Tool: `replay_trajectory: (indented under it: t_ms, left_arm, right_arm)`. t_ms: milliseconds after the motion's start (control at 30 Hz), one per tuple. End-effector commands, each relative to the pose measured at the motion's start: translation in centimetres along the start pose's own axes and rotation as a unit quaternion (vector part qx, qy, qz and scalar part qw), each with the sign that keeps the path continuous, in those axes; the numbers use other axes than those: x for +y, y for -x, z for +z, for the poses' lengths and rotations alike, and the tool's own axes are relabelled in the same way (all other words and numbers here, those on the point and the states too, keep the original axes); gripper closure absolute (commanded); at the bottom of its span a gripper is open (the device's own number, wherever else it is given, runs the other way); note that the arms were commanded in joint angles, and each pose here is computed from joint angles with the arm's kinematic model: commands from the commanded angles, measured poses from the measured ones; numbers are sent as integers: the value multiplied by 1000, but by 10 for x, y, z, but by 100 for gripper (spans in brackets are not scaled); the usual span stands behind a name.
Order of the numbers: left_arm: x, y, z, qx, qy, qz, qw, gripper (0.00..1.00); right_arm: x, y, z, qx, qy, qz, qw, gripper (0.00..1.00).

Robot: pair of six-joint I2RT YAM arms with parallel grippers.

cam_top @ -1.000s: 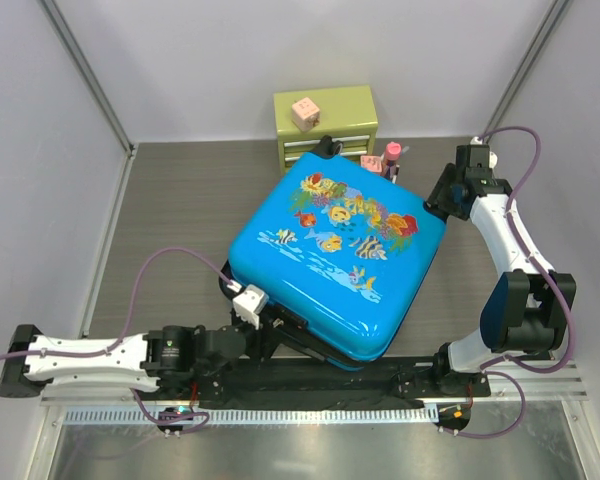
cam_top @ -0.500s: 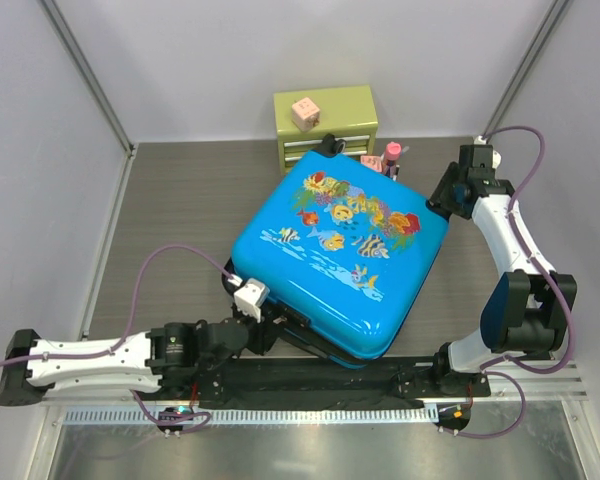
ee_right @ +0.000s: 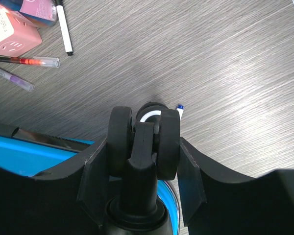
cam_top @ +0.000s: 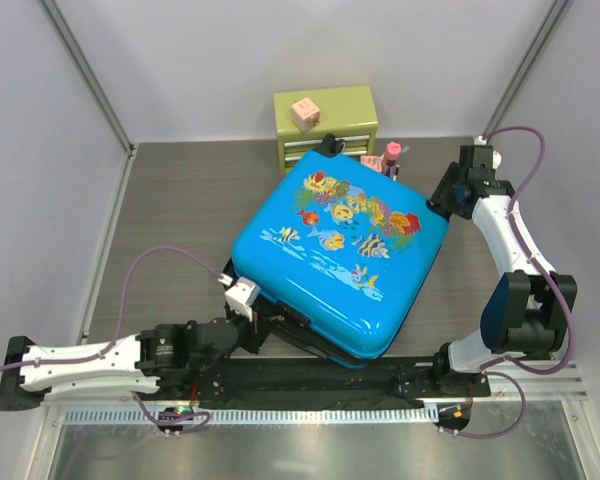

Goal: Pack the luggage
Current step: Zip the luggage at the center of the board.

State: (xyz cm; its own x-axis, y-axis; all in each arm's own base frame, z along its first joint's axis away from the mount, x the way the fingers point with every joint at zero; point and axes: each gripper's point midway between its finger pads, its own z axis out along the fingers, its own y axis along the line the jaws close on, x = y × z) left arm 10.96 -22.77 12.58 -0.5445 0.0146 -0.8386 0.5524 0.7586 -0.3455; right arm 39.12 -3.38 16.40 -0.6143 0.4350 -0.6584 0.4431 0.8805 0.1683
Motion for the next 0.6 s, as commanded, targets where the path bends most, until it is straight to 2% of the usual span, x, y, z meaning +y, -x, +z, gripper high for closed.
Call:
replay_trajectory:
  t_ms: [0,367,533,567]
  left_arm:
    - [21,23,-7,-55,46,-24,997,100]
    - [48,27,-24,-79,81,-37,993,100]
    - [30,25,-18,-67,43,-29,996,100]
    - [23,29,-16,-71,30,-34,996,97]
  right_arm:
    - [-16,-21,-7,31,-29,-51,998,99]
    - [-19,-22,-6,32,-35,-52,998,99]
    - [-18,-23,-6,35,-32,-54,997,99]
    - [-18,-23,-6,34,-32,-52,998,99]
